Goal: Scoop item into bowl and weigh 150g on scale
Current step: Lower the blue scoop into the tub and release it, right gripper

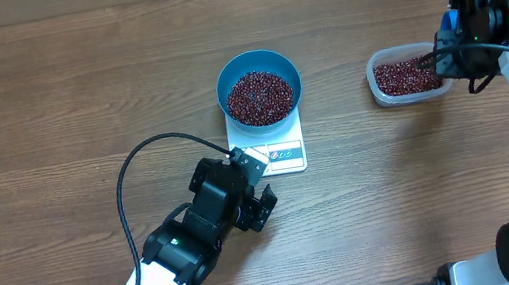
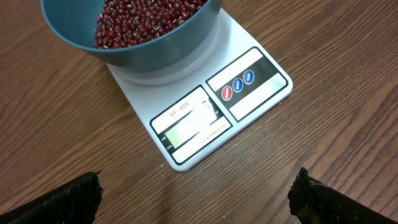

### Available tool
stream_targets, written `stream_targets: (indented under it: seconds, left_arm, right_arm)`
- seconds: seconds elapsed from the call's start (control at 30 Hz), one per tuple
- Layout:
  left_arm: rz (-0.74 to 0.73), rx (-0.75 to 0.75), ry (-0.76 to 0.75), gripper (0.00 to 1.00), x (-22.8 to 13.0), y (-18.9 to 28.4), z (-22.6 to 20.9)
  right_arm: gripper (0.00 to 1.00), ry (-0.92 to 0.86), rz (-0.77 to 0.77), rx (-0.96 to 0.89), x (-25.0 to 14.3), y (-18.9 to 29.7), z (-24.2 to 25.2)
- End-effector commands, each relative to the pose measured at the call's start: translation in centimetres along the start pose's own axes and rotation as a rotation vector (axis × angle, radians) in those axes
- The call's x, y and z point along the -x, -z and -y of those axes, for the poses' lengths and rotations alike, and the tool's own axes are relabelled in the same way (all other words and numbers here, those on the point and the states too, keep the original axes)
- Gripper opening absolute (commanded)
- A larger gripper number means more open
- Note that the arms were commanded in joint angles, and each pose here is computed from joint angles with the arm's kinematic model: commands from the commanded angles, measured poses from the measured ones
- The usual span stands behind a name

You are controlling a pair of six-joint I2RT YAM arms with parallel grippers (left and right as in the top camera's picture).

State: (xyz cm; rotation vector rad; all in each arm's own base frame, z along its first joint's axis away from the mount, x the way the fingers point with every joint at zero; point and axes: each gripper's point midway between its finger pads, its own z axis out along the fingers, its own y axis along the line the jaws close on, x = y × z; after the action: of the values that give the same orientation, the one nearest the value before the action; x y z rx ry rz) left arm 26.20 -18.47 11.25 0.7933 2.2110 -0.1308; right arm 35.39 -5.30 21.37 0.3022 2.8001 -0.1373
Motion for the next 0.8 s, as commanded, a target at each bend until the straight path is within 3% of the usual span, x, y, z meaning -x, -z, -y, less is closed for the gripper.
stream_targets:
  seconds: [0.0, 0.53, 0.77]
  left_arm:
    - [0.002, 0.002, -0.008, 1.0, -0.1, 0.1, -0.1]
    - [0.002, 0.003, -0.008, 1.0, -0.1, 0.1, -0.1]
    - [0.002, 0.002, -0.008, 0.99, -0.1, 0.1, -0.1]
  right_arm:
    - [0.04, -0.011, 0.034, -0.018, 0.4, 1.4, 0.2]
    - [0.04, 0.056, 0.091, -0.266, 0.0, 2.8, -1.3]
    - [0.04, 0.003, 0.13, -0.315, 0.6, 3.2, -0.8]
